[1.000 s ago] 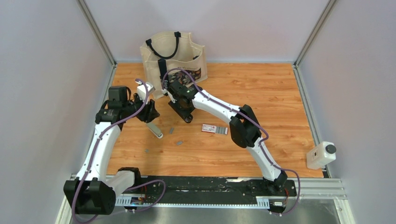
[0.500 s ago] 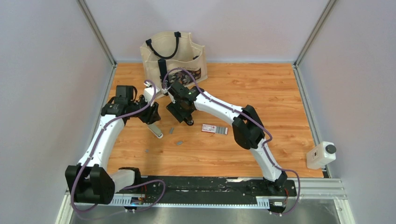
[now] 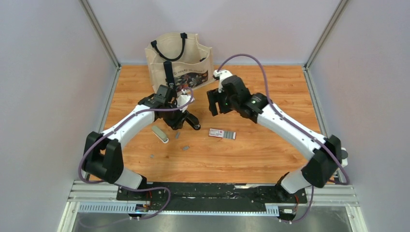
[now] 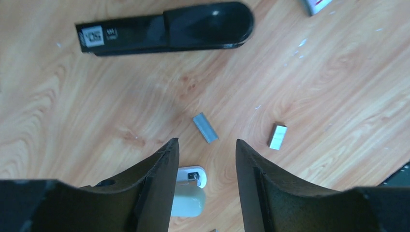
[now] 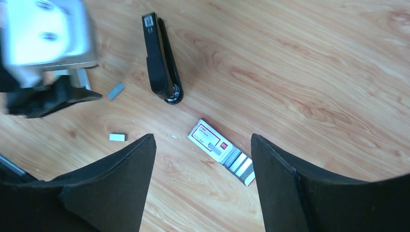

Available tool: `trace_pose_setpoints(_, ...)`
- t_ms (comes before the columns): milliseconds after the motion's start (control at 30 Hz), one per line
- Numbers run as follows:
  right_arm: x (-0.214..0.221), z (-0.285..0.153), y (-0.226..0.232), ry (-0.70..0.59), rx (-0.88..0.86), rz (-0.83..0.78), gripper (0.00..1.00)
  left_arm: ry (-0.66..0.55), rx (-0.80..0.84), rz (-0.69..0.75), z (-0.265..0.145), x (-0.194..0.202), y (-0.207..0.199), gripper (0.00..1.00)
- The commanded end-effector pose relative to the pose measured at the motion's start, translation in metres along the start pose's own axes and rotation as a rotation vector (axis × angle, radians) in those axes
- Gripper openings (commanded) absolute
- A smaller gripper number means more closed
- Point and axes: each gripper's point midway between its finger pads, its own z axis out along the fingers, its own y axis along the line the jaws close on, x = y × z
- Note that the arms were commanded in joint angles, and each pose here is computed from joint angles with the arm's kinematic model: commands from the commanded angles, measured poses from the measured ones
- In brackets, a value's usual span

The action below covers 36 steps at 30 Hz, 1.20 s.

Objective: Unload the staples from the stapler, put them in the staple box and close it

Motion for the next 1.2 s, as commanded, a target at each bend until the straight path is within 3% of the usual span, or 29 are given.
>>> trace_pose_setpoints(0,-0.025,-0.034,-0.002,-0.184,-0.063,0.119,0.75,0.097,-0.123,-0.108,0.011,0.017,0.014,0.57)
trace_pose_setpoints(167,-0.017,-0.046,-0.018,-0.198,-0.048,0.169,0.77,0.045,-0.122,-0.120,0.009,0.017,0.007,0.63)
trace_pose_setpoints(333,-0.014,-0.052,-0.030,-0.229,-0.035,0.193,0.77,0.102,-0.120,-0.124,0.022,0.030,0.003,0.69)
trace_pose_setpoints(833,-0.006,-0.075,-0.040,-0.283,-0.043,0.240,0.78,0.204,-0.186,-0.172,0.054,0.054,0.006,0.58)
trace_pose_setpoints(1167,-0.001,-0.080,-0.031,-0.287,-0.102,0.238,0.77,0.261,-0.222,-0.181,0.062,0.056,0.006,0.59)
